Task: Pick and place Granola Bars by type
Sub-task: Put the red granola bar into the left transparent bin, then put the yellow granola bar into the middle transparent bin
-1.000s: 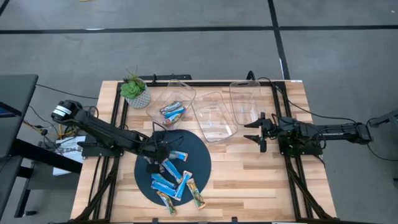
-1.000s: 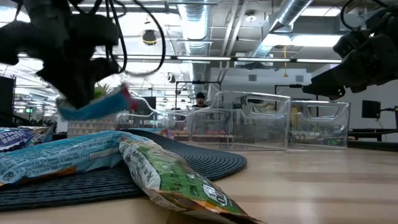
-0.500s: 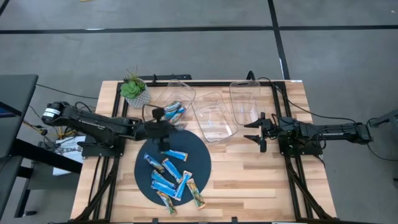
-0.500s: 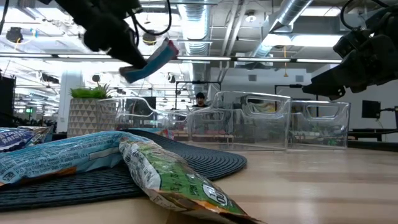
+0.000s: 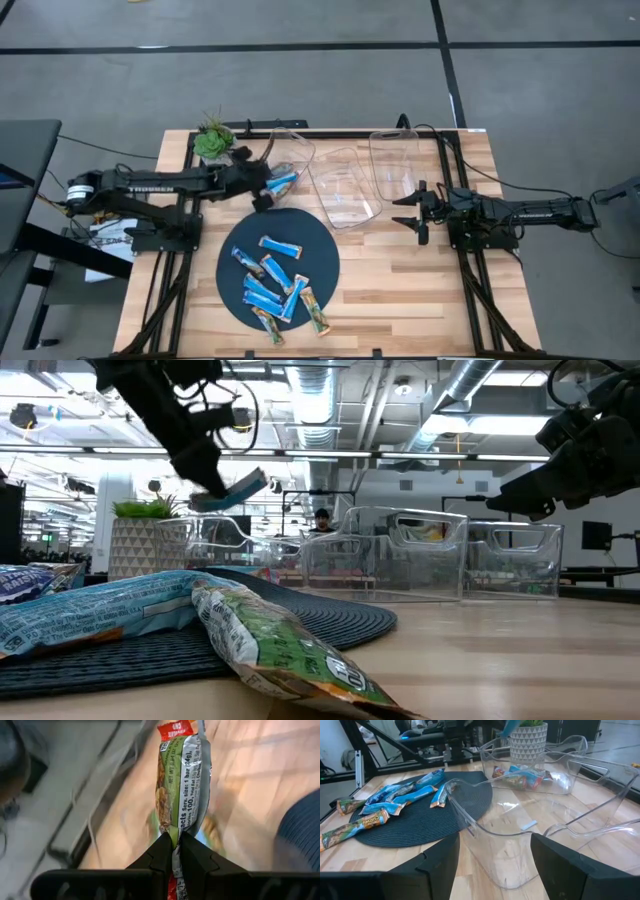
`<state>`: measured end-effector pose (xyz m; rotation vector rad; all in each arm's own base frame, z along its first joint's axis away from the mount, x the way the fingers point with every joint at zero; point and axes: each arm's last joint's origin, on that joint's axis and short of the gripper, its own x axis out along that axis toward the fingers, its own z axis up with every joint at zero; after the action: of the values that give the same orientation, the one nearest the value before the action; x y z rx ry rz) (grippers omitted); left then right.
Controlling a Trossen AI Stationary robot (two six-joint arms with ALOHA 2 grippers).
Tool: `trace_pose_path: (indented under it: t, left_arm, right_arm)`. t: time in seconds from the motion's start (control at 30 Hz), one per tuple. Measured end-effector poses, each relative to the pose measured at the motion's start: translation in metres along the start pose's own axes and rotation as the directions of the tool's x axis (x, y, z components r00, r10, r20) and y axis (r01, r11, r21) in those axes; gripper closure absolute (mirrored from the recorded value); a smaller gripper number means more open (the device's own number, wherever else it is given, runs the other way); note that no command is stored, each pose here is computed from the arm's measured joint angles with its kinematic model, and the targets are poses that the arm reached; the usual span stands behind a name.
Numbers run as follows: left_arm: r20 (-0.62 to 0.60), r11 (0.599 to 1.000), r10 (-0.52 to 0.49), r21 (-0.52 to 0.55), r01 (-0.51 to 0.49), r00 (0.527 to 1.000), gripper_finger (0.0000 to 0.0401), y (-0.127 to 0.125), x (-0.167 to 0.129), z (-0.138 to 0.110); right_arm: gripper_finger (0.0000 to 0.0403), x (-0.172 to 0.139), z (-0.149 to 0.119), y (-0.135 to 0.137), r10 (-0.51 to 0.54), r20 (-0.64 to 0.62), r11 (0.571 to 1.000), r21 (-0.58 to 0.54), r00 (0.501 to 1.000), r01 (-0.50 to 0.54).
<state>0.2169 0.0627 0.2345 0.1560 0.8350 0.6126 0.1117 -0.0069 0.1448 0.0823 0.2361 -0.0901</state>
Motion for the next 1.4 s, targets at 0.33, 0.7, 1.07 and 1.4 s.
trace_pose_path:
  t: [0.33,0.7,1.07,1.4]
  left_arm:
    - [-0.151,0.998,-0.053,-0.029,0.049,0.987,0.0374,0.012,0.005,-0.015]
    - [-0.158,0.995,-0.095,-0.031,0.091,0.983,0.0364,0.011,0.005,-0.016]
    - [-0.145,0.993,-0.115,-0.04,0.11,0.983,0.027,0.01,0.005,-0.015]
    - [0.055,0.978,-0.189,0.104,0.183,0.98,0.0261,-0.014,-0.005,0.004]
  right_arm:
    - [0.0163,0.0,0.0,0.0,0.0,0.0,1.0,0.0,1.0,0.0]
    - [0.0163,0.0,0.0,0.0,0.0,0.0,1.0,0.0,1.0,0.0]
    - [0.0163,0.0,0.0,0.0,0.0,0.0,1.0,0.0,1.0,0.0]
    - [0.0163,0.0,0.0,0.0,0.0,0.0,1.0,0.0,1.0,0.0]
